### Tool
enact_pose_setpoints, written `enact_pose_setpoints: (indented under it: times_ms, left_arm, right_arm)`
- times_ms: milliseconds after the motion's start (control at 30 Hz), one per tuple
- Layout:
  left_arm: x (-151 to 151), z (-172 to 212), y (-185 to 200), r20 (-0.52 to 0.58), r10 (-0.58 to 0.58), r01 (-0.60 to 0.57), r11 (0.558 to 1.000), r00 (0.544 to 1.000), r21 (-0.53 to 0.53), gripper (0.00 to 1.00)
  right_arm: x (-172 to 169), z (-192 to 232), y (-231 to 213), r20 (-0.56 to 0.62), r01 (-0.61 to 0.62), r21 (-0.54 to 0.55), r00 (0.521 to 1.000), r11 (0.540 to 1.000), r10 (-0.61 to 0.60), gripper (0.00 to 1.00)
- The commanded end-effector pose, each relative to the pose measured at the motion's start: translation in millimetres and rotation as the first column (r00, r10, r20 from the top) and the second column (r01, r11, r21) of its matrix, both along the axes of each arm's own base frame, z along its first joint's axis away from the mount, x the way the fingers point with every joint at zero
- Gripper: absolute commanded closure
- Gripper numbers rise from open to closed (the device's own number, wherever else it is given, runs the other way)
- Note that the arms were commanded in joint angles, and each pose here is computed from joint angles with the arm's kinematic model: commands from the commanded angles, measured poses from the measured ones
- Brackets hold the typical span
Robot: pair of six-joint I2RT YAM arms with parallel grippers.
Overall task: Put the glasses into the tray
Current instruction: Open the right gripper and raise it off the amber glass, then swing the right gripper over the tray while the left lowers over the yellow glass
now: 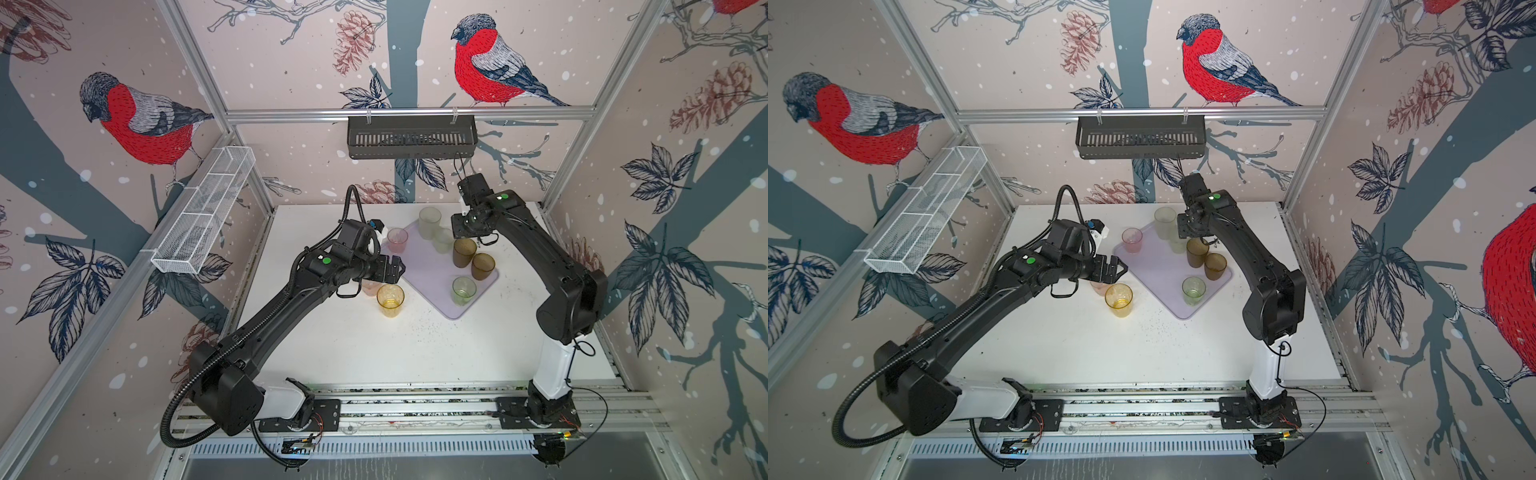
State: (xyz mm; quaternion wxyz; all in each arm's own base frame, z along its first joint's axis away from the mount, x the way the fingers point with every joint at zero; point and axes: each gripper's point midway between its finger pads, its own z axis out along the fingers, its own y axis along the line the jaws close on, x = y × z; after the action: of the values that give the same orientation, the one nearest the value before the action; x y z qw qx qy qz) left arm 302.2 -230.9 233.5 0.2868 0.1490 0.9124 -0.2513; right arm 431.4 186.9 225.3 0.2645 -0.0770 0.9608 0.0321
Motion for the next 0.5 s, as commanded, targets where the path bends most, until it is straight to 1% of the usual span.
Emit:
enact_pose_setpoints:
  times_ms: [0,133,267,367,467]
  left_arm:
    - [-10.4,-8.8,12.0,-0.044,-0.001,0.003,0.999,0.999,0.047,0.05]
    - [-15.3,-12.0,18.9,-0.049,-0.010,0.014,0.996,0.999,0.085,0.06]
    - [-19.2,-18.2,22.3,-0.073,-0.014,0.022,0.994,0.997,0.110,0.07]
    - [-19.6,-28.7,24.9,-0.106,0.012,0.002,0.992,0.994,0.129,0.08]
    - [-17.5,-41.3,33.3,-0.144,0.077,-0.051,0.983,0.987,0.177,0.09]
  right_arm:
    - [-17.2,7.0,4.6,-0.003,0.031,-0.008,1.000,0.999,-0.031,0.39]
    - [-30.7,17.9,23.3,0.026,0.024,0.033,0.999,0.999,-0.025,0.38]
    - [-34.7,29.2,35.6,0.077,0.003,0.065,0.997,0.998,-0.008,0.36]
    - [-36.0,30.8,38.5,0.115,-0.040,0.042,0.993,0.998,0.035,0.35]
    - [-39.7,27.0,38.1,0.132,-0.112,0.004,0.985,0.994,0.110,0.35]
